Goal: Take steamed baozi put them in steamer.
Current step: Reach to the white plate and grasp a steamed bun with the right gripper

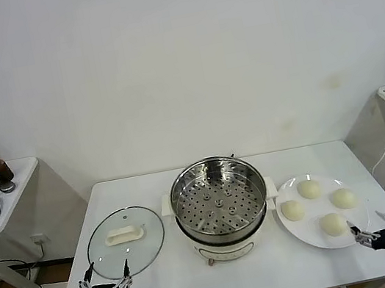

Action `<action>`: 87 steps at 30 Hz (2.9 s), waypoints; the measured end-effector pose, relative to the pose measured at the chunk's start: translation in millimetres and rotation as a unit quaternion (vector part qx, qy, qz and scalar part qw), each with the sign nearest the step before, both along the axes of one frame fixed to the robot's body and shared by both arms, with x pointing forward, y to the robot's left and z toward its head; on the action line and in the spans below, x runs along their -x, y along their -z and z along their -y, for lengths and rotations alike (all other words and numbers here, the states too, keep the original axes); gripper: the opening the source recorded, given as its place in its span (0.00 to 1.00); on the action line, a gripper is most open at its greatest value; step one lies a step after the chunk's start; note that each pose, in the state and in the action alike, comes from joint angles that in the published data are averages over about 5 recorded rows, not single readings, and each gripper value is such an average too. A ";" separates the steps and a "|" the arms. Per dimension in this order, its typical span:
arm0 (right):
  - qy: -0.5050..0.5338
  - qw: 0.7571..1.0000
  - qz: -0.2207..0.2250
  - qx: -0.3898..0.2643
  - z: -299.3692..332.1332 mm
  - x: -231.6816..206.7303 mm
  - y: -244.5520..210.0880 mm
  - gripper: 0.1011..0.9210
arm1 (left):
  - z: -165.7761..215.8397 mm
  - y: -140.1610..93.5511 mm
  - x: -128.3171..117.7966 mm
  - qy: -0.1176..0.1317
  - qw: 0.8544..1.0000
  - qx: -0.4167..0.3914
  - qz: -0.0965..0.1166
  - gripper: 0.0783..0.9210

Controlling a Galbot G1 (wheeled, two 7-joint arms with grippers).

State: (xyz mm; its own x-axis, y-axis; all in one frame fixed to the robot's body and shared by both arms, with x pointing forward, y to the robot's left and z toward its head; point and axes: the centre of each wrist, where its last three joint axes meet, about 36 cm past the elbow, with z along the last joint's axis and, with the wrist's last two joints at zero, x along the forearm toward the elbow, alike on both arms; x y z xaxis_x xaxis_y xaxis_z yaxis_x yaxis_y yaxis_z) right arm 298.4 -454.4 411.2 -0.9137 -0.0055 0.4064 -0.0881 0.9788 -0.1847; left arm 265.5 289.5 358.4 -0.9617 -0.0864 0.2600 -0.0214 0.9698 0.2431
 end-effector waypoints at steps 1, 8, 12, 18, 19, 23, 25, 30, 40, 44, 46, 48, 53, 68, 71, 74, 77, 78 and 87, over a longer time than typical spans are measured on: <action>-0.004 1.000 0.000 0.006 1.4 -3.2 -2.2 0.88 | 0.1 -0.1 0.1 0.000 1.000 -0.001 0.000 0.88; -0.099 0.988 -0.021 0.120 23.3 -53.6 -40.8 0.88 | -0.8 -4.6 1.7 -0.004 1.000 -0.013 0.003 0.88; -0.178 0.962 -0.051 0.200 36.8 -91.9 -72.1 0.88 | -0.1 -8.2 3.1 -0.009 1.000 -0.019 0.008 0.88; -0.285 0.907 -0.109 0.290 45.2 -153.1 -113.8 0.88 | 5.0 -12.9 8.0 -0.014 0.999 -0.026 0.012 0.88; -0.301 0.897 -0.118 0.302 44.6 -163.1 -118.7 0.88 | 6.2 -13.6 9.1 -0.014 0.999 -0.027 0.013 0.88; -0.361 0.852 -0.157 0.346 37.2 -201.6 -131.0 0.88 | 10.8 -15.7 13.9 -0.017 0.999 -0.028 0.014 0.88; -0.385 0.829 -0.174 0.366 32.0 -219.8 -133.4 0.88 | 13.1 -15.7 16.8 -0.019 0.999 -0.028 0.012 0.88; -0.431 0.783 -0.206 0.398 18.4 -260.4 -132.6 0.88 | 17.6 -13.2 22.8 -0.024 0.999 -0.027 0.006 0.88; -0.491 0.724 -0.248 0.417 -3.5 -324.9 -99.0 0.88 | 18.0 -13.3 25.2 -0.023 0.999 -0.037 0.003 0.88; -0.510 0.703 -0.269 0.417 -10.6 -337.4 -85.5 0.88 | 18.1 -15.0 26.3 -0.020 0.999 -0.039 0.002 0.88; -0.516 0.696 -0.276 0.417 -13.5 -342.4 -79.9 0.88 | 18.4 -15.6 26.2 -0.022 0.999 -0.039 0.001 0.88; -0.520 0.691 -0.280 0.417 -16.2 -347.2 -75.6 0.88 | 18.4 -15.8 25.9 -0.023 0.999 -0.039 0.000 0.88; -0.525 0.682 -0.288 0.420 -22.8 -357.5 -66.2 0.88 | 17.1 -16.1 24.7 -0.024 0.999 -0.041 -0.002 0.88; -0.528 0.671 -0.300 0.424 -39.0 -370.5 -41.5 0.88 | 16.4 -16.8 24.8 -0.029 0.999 -0.041 -0.009 0.88; -0.528 0.671 -0.301 0.425 -40.3 -371.3 -39.1 0.88 | 17.0 -17.4 25.3 -0.030 0.999 -0.040 -0.009 0.88; -0.527 0.671 -0.302 0.425 -41.0 -371.7 -37.0 0.88 | 17.2 -18.2 25.2 -0.029 0.999 -0.040 -0.008 0.88; -0.528 0.671 -0.303 0.424 -41.3 -371.9 -35.6 0.85 | 17.1 -18.6 25.0 -0.029 0.999 -0.040 -0.008 0.88; -0.528 0.671 -0.303 0.424 -41.3 -371.9 -35.3 0.84 | 17.0 -18.7 25.0 -0.030 0.999 -0.040 -0.008 0.88; -0.524 0.679 -0.300 0.418 -38.0 -372.2 -35.7 0.65 | 18.3 -19.4 25.2 -0.030 0.999 -0.039 -0.007 0.88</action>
State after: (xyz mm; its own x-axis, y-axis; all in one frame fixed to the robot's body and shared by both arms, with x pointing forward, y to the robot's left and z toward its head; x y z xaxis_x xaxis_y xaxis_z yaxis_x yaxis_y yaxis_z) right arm 670.7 -416.3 446.9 -0.2548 -0.0633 0.9649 -0.9601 -0.1025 -0.2602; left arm 240.3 271.3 377.8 -0.9505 -0.1634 0.2644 -0.0738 0.9450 0.3185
